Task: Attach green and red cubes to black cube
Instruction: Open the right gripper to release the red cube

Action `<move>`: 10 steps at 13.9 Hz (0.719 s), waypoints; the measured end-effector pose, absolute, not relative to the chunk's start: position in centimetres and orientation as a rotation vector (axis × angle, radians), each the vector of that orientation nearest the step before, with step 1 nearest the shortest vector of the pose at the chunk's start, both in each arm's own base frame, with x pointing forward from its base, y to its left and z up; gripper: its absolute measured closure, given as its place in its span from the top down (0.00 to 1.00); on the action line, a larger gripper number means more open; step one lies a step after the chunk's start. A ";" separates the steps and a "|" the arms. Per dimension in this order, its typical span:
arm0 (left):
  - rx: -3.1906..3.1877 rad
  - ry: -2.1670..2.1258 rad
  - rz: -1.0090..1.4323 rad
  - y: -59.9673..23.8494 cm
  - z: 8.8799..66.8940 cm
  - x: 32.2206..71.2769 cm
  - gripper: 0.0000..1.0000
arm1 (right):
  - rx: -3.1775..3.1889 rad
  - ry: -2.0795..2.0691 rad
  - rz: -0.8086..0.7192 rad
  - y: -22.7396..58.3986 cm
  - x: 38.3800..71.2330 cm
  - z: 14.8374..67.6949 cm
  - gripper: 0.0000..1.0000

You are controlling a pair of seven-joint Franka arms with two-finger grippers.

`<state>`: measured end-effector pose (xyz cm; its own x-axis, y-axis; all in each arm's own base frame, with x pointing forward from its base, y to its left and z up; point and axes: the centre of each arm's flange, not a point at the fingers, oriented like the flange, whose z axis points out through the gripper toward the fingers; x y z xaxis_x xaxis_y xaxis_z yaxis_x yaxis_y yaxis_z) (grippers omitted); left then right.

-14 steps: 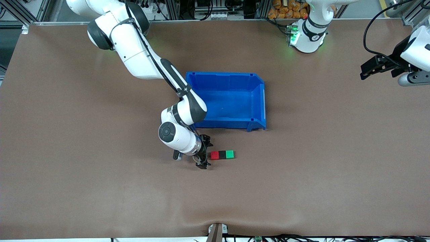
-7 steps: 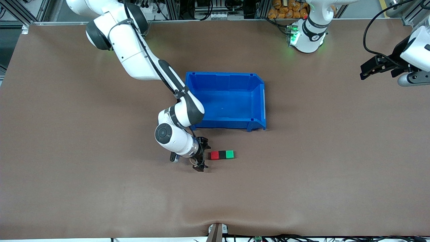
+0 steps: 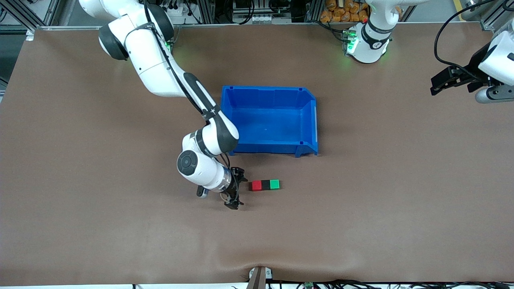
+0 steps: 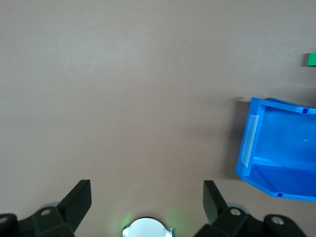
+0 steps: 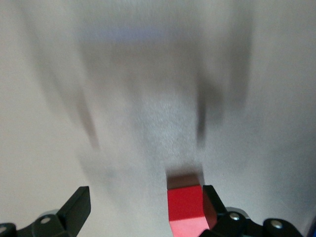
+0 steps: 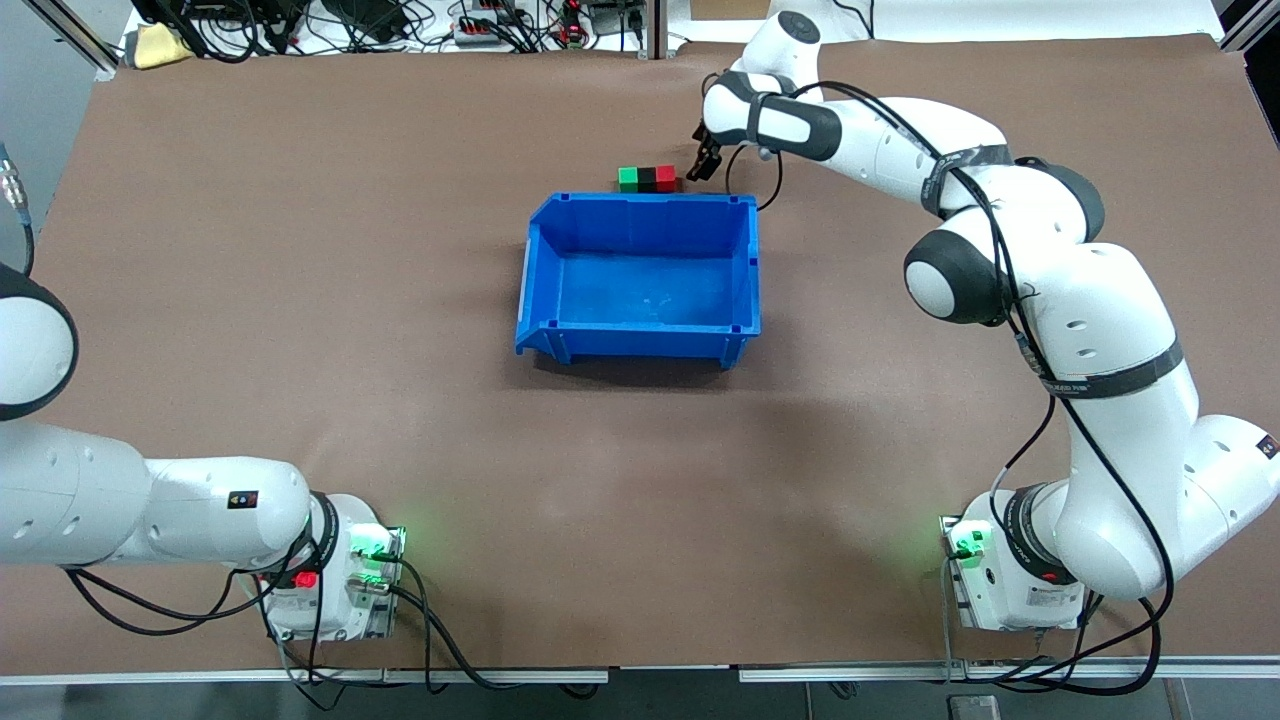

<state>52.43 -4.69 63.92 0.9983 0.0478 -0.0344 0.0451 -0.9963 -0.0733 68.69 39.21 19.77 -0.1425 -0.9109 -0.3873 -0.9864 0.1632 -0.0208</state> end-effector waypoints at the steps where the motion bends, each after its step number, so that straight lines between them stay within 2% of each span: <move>1: -3.068 -0.071 0.056 -4.7 63.9 52.4 1.00 | -1.817 2.140 0.345 38.8 68.9 20.0 1.00; 10: -3.068 -0.071 0.056 -4.7 63.9 52.4 1.00 | -1.830 2.128 0.303 36.1 70.5 21.1 1.00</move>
